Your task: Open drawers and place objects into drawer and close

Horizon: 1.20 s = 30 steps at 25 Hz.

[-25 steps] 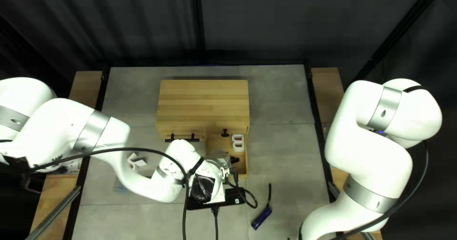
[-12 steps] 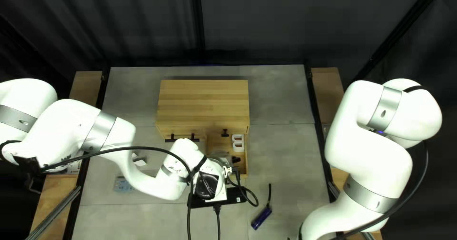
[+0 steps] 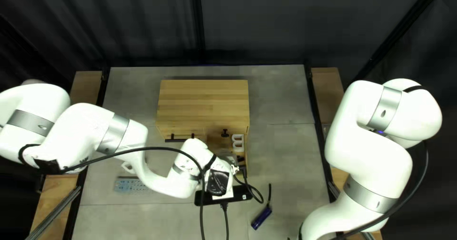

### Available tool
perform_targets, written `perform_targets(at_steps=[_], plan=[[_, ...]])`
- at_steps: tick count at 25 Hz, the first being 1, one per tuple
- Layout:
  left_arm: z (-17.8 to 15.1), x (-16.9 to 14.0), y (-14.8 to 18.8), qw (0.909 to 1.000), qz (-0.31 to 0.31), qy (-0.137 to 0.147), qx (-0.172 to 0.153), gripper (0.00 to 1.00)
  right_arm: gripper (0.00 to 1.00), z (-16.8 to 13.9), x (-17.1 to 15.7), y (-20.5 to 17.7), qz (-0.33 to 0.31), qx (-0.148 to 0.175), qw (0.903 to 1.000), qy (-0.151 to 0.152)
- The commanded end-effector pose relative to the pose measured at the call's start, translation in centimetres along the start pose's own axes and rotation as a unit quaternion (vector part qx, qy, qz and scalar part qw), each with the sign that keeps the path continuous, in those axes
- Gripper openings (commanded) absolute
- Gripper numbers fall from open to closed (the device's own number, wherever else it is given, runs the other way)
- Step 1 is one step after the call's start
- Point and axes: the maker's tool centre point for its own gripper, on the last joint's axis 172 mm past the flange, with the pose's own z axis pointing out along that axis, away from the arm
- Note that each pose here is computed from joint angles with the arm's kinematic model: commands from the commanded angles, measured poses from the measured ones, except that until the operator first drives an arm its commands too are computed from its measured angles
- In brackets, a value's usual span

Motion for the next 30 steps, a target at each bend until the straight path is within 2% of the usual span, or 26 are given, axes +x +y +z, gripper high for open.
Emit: perform_targets(at_steps=[1, 22, 23, 24, 27, 28, 29, 30], plan=[[0.3, -0.4, -0.1, 1.0, -0.003, 0.0, -0.007, 0.0, 1.0, 0.0, 0.0, 0.0, 0.0, 0.0, 1.0, 0.0], [1.3, -0.2, 0.4, 0.9998, -0.006, 0.0, -0.019, 0.0, 1.0, 0.0, 0.0, 0.0, 0.0, 0.0, 1.0, 0.0], [1.4, -0.3, 0.4, 0.9998, -0.007, 0.001, -0.02, 0.05, 1.0, 0.0, 0.0, 0.0, 0.0, 0.0, 1.0, 0.0], [1.4, -0.3, 0.5, 0.9998, -0.007, 0.001, -0.02, 1.0, 1.0, 0.0, 0.0, 0.0, 0.0, 0.0, 1.0, 0.0], [1.7, -0.7, 0.3, 0.9996, -0.016, 0.008, -0.024, 1.0, 1.0, 0.0, 0.0, 0.0, 0.0, 0.0, 1.0, 0.0], [1.7, -0.8, 0.3, 0.9995, -0.019, 0.008, -0.023, 0.89, 1.0, 0.0, 0.0, 0.0, 0.0, 0.0, 1.0, 0.0], [1.6, -0.8, 0.3, 0.9995, -0.021, 0.008, -0.023, 0.0, 1.0, 0.0, 0.0, 0.0, 0.0, 0.0, 1.0, 0.0], [1.5, -0.9, 0.3, 0.9995, -0.023, 0.008, -0.022, 0.0, 1.0, 0.0, 0.0, 0.0, 0.0, 0.0, 1.0, 0.0]])
